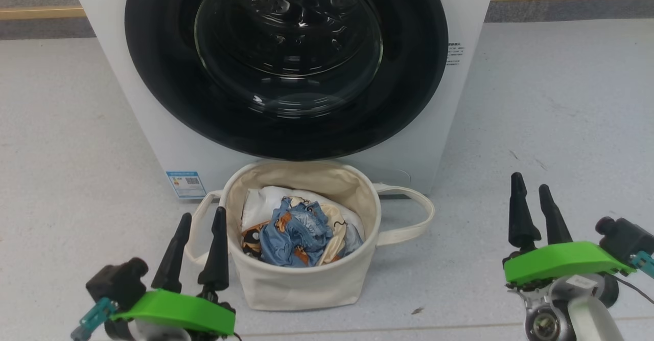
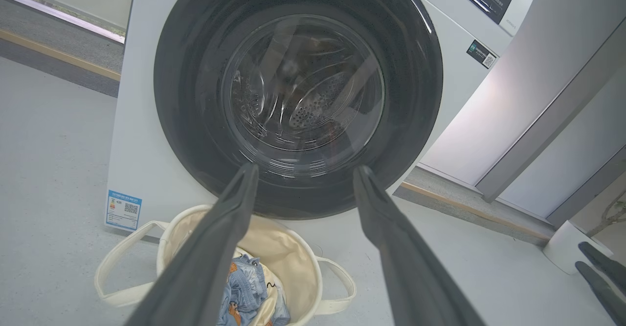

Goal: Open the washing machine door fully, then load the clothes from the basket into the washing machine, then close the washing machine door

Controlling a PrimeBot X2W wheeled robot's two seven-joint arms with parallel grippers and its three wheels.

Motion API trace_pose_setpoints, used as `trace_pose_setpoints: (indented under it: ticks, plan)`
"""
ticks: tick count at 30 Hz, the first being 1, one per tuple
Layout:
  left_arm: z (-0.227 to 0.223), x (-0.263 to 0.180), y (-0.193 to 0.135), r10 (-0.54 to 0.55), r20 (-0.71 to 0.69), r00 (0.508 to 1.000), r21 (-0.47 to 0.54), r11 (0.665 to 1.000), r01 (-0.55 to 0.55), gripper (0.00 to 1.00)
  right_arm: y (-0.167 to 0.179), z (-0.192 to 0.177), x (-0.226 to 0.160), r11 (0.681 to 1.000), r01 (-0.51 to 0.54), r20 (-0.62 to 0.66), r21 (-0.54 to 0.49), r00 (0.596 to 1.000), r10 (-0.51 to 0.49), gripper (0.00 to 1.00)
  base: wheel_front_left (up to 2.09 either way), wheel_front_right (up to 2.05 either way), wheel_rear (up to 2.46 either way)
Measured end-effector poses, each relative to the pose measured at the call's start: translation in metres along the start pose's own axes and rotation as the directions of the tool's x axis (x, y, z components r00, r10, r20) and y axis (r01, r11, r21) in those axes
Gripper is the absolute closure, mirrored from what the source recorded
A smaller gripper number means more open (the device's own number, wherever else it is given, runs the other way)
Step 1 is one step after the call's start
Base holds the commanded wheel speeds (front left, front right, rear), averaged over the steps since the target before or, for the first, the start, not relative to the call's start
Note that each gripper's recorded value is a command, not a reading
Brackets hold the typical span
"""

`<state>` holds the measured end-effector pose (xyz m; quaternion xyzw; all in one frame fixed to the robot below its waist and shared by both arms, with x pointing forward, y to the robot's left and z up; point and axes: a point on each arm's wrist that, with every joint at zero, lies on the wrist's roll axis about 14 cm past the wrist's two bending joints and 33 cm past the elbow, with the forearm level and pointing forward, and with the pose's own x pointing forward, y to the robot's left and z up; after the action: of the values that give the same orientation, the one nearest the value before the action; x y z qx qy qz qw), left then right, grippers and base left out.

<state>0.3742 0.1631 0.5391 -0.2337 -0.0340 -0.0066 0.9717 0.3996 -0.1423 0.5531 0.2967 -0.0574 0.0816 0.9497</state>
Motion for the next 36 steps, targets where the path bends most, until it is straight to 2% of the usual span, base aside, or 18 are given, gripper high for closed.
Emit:
trace_pose_setpoints:
  ticks: [14, 25, 36]
  plan:
    - [-0.01, -0.004, -0.002, 0.001, -0.009, 1.0, 0.212, 0.977, 0.001, 0.0, 0.003, -0.011, 0.001, 0.985, -0.025, -0.025, -0.168, 0.999, 0.021, 0.0, 0.0, 0.0, 0.0]
    - [-0.016, -0.003, -0.012, -0.032, -0.004, 0.999, 0.354, 0.935, 0.032, 0.0, 0.006, -0.023, 0.0, 0.96, -0.057, -0.058, -0.275, 0.997, 0.042, 0.0, 0.0, 0.0, 0.0]
    - [-0.015, -0.005, -0.005, -0.005, 0.038, 0.999, 0.459, 0.888, -0.013, 0.0, 0.01, -0.029, 0.003, 0.925, -0.089, -0.069, -0.371, 0.995, 0.068, 0.0, 0.0, 0.0, 0.0]
